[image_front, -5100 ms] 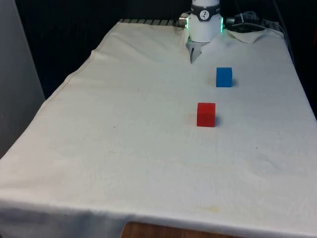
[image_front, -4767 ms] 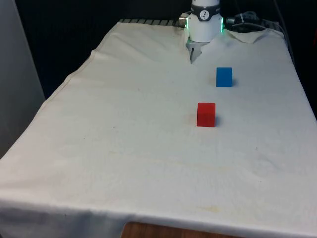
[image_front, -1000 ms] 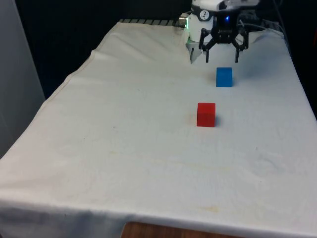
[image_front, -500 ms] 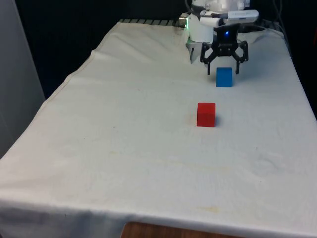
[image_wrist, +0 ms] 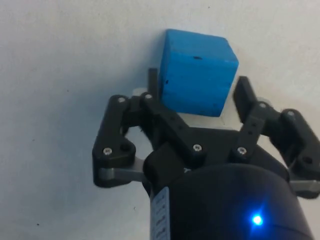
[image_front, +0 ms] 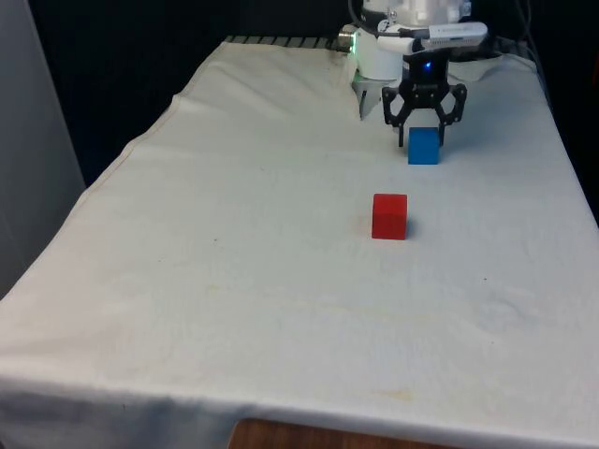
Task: Stack the two cubes.
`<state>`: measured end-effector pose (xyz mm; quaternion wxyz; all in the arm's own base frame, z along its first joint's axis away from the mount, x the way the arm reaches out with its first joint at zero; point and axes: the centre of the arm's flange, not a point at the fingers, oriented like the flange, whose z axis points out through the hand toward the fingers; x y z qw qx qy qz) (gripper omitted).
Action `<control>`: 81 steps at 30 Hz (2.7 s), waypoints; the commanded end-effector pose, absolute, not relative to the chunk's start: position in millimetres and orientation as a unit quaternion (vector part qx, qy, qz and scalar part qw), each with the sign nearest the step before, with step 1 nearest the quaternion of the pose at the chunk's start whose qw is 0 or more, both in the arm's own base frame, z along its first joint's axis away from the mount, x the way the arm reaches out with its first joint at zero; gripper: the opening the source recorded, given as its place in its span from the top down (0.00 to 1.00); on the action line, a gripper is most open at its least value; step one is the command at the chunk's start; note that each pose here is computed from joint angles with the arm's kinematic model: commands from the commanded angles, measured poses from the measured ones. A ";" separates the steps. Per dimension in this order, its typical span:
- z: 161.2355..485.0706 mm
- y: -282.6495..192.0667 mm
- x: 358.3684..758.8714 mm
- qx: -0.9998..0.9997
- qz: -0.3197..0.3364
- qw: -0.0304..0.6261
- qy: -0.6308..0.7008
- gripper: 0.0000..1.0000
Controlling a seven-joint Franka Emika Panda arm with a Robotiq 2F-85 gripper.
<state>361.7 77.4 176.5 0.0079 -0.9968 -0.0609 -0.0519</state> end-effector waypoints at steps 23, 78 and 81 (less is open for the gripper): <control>198.6 79.1 368.1 -0.996 -0.058 0.002 -0.063 0.98; 294.0 59.2 450.8 -0.996 -0.086 -0.002 -0.013 0.98; 298.9 57.9 458.5 -0.996 -0.094 -0.001 -0.009 0.98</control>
